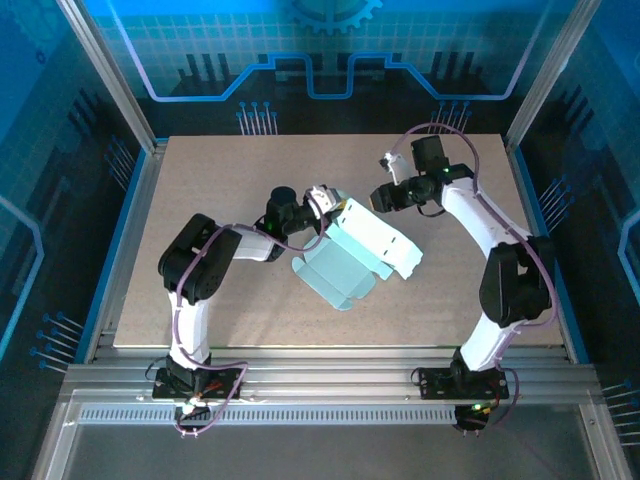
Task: Fold the paper box
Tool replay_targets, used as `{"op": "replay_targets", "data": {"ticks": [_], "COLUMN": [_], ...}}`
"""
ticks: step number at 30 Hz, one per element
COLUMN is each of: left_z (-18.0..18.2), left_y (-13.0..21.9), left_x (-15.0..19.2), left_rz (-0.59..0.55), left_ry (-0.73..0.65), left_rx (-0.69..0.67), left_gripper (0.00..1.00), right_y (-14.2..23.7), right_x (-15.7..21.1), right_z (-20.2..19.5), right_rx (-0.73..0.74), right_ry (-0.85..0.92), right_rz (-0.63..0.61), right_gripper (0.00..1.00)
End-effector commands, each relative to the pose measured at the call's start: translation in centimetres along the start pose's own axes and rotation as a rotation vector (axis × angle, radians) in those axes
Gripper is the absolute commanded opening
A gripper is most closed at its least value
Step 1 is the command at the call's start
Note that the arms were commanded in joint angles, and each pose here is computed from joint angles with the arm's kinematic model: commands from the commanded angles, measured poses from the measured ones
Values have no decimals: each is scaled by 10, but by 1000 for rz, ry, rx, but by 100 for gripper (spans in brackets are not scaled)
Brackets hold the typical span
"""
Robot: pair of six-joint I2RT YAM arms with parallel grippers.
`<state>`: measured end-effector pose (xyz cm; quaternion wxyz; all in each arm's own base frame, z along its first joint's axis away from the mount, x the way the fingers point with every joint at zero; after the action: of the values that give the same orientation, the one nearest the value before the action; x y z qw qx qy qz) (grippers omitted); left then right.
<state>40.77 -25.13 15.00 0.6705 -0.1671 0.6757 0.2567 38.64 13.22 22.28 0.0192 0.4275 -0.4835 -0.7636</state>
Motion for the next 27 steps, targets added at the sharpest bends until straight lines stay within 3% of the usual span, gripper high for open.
{"op": "replay_targets", "data": {"ticks": [1,15,27], "left_z": [-5,-28,-63], "left_y": [6,14,15], "left_x": [-17,-8,9], "left_rz": [-127,-231,-184], "left_ry": [-22,157,257], "left_rx": [-13,-107,-186], "left_gripper": [0,0,0], "right_y": [1,-16,-26], "right_x": [-3,11,28], "right_z": [-3,8,22], "right_rx": [-25,-81,-124], "right_ry": [-39,-32,-34], "right_rz": [8,40,64], "right_gripper": [46,46,45]}}
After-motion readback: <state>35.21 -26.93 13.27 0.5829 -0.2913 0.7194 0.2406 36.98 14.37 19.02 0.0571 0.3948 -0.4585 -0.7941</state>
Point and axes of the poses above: each hand's point on the last joint's axis, 136 mm out from that joint toward the fingers, its own y axis back along the fingers, its own z axis along the line the jaws close on, x = y × z, the point moved 7 cm from there along y, back along the fingers, and after that the axes turned 13 degrees about y, right-handed, at the moved point
